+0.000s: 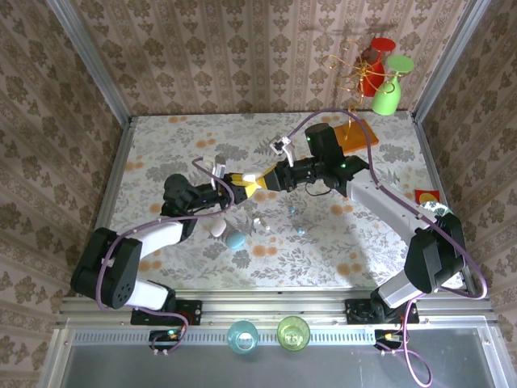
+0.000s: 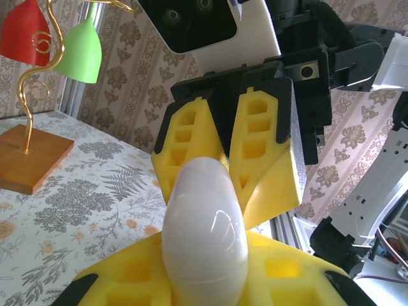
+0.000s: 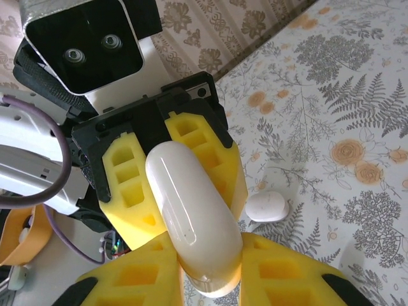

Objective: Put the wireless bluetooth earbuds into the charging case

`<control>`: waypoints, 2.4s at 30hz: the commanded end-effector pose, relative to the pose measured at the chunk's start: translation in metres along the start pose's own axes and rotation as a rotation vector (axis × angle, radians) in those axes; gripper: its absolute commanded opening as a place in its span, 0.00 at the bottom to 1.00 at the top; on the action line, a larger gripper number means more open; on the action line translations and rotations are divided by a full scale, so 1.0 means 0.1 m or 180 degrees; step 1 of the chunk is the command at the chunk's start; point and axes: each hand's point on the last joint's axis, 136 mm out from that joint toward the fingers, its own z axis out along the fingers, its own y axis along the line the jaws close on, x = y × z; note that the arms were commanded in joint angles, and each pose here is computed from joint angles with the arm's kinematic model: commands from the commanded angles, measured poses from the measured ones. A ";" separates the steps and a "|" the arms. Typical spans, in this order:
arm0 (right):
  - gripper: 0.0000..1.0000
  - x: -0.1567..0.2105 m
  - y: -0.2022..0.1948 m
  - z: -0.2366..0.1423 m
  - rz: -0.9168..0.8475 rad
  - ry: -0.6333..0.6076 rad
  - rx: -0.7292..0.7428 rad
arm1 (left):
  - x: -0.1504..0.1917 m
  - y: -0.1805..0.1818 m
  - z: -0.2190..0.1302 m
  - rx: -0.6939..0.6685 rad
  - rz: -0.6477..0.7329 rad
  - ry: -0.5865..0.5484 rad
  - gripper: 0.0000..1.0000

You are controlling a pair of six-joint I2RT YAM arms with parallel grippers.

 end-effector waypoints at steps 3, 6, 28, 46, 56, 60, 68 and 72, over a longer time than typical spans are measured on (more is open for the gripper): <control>0.18 -0.06 0.02 0.01 0.0021 -0.0109 0.0035 | -0.13 0.04 -0.06 -0.0145 0.0352 -0.0201 0.36; 0.18 -0.11 -0.29 -0.02 0.0270 -0.0262 0.0385 | -0.13 0.24 -0.18 -0.0576 0.0572 -0.0311 0.64; 0.21 0.69 -2.92 0.42 0.2749 0.0043 0.1885 | 0.88 0.63 -0.73 -0.2438 0.1417 0.1358 0.97; 0.73 0.65 -2.38 -0.28 0.2266 -0.0273 0.1930 | 1.58 0.43 -0.59 -0.2380 0.0847 0.3198 0.89; 0.73 0.81 -2.30 -0.37 0.2234 -0.0192 0.1984 | 1.88 0.46 -0.87 -0.2484 0.0383 0.4780 0.90; 0.73 0.81 -2.31 -0.35 0.2271 -0.0188 0.1951 | 1.95 0.38 -0.86 -0.2292 0.0251 0.4885 0.87; 0.73 0.78 -2.29 -0.37 0.2258 -0.0210 0.1943 | 2.17 0.39 -0.98 -0.2253 0.0137 0.5075 0.72; 0.73 0.77 -2.28 -0.38 0.2259 -0.0210 0.1951 | 2.24 0.44 -0.99 -0.2294 0.0112 0.5120 0.69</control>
